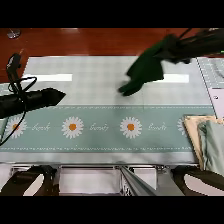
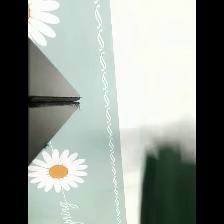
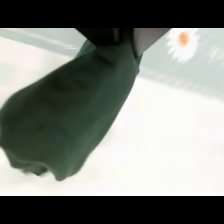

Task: Fold the shirts.

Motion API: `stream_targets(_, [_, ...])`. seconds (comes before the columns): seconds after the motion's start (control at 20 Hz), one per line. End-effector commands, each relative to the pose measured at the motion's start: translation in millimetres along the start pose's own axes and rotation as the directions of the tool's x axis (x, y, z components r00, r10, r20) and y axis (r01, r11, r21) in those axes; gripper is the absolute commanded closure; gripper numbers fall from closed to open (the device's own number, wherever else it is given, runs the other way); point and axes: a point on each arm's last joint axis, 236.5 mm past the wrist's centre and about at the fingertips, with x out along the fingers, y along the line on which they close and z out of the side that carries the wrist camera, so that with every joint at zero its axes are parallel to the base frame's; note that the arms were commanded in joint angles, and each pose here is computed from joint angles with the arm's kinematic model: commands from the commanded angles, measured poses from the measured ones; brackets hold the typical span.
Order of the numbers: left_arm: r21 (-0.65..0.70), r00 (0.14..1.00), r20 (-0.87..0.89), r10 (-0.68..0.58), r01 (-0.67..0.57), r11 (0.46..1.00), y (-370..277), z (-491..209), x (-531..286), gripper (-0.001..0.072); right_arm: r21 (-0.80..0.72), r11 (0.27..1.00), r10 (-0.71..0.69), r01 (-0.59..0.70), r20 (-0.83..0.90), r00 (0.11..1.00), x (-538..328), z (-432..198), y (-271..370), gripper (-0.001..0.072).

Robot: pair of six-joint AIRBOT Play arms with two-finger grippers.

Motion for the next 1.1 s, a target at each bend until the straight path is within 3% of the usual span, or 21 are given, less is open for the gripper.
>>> stream_targets(0.0, [-0.012, 1.0, -0.004, -0.018, 0.018, 1.0, -4, -1, 0, 0.0675, 0.094, 0.974, -0.213, 0.204, 0.094, 0.972, -96, 1, -47, 0.0693])
stream_targets(0.25, [-0.012, 1.0, -0.006, -0.019, 0.019, 1.0, -5, -2, 0, 0.0674, 0.358, 0.794, -0.556, 0.492, 0.097, 0.826, -206, -42, -138, 0.0693])
stream_targets(0.45, [-0.008, 1.0, -0.006, -0.019, 0.019, 1.0, -5, -1, 0, 0.0674, 0.582, 0.503, -0.738, 0.639, -0.095, 0.668, -270, -134, -201, 0.0692])
stream_targets(0.75, [-0.009, 1.0, 0.01, -0.017, 0.017, 1.0, -4, 2, 0, 0.0674, 0.727, 0.076, -0.757, 0.683, -0.404, 0.514, -298, -285, -219, 0.0684])
stream_targets(0.8, [-0.008, 1.0, 0.009, -0.017, 0.017, 1.0, -4, 2, 0, 0.0674, 0.733, -0.018, -0.748, 0.68, -0.461, 0.478, -299, -308, -221, 0.0508])
stream_targets(0.85, [-0.008, 1.0, 0.005, -0.017, 0.017, 1.0, -4, 1, 0, 0.0674, 0.731, -0.083, -0.745, 0.677, -0.496, 0.445, -302, -320, -225, 0.0204])
stream_targets(0.9, [0.015, 1.0, -0.009, -0.019, 0.019, 1.0, -5, -2, 0, 0.0674, 0.736, -0.06, -0.765, 0.674, -0.468, 0.443, -303, -311, -234, 0.0085])
stream_targets(1.0, [0.073, 1.0, 0.023, -0.007, 0.006, 0.997, -1, 9, -5, 0.0673, 0.759, 0.195, -0.802, 0.622, -0.242, 0.546, -294, -239, -248, 0.0085])
stream_targets(1.05, [0.065, 0.997, 0.071, 0.002, -0.007, 0.998, 1, 25, -12, 0.0674, 0.774, 0.335, -0.779, 0.537, -0.092, 0.62, -287, -191, -247, 0.0142])
